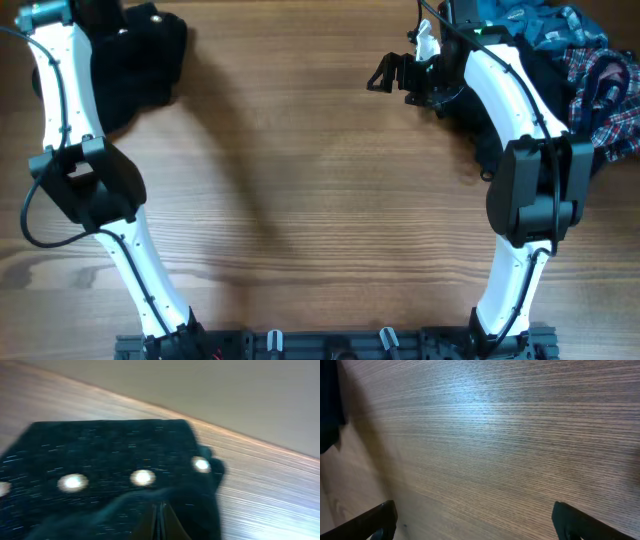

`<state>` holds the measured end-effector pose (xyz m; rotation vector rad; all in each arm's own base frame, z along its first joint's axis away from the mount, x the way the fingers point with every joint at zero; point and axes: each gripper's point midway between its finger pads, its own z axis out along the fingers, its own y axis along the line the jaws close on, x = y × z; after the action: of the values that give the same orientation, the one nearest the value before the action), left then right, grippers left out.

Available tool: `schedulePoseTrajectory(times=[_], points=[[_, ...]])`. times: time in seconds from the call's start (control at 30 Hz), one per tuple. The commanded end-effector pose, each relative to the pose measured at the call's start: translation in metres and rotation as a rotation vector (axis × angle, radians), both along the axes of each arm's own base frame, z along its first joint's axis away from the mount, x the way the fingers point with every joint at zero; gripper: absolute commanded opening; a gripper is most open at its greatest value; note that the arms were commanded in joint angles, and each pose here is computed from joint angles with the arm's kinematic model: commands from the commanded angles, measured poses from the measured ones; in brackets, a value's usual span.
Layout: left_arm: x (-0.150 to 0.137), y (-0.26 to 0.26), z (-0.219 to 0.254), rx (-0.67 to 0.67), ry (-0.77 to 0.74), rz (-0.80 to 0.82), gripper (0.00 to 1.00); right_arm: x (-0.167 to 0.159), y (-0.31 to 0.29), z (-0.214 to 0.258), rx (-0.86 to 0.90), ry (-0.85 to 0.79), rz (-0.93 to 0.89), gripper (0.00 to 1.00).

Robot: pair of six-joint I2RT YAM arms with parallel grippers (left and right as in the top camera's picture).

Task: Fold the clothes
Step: 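Withdraw the left gripper and move the right gripper toward the clothes pile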

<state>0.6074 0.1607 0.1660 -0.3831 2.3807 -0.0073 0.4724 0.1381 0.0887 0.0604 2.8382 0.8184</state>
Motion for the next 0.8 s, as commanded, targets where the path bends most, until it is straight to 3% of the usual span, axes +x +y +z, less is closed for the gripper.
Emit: schedulePoseTrajectory(times=[0.0,0.27,0.77], points=[[-0.008,0.037,-0.005,0.119,0.038,0.101,0.04,-0.002,0.005,0.001,0.012,-0.007,0.027,1.0],[-0.009,0.044,-0.035,0.114,0.088,0.101,0.04,-0.002,0.005,0.001,0.012,-0.006,0.027,1.0],[-0.092,0.019,-0.079,-0.035,0.458,0.189,0.04,0.001,0.006,0.002,0.013,-0.024,0.027,1.0]])
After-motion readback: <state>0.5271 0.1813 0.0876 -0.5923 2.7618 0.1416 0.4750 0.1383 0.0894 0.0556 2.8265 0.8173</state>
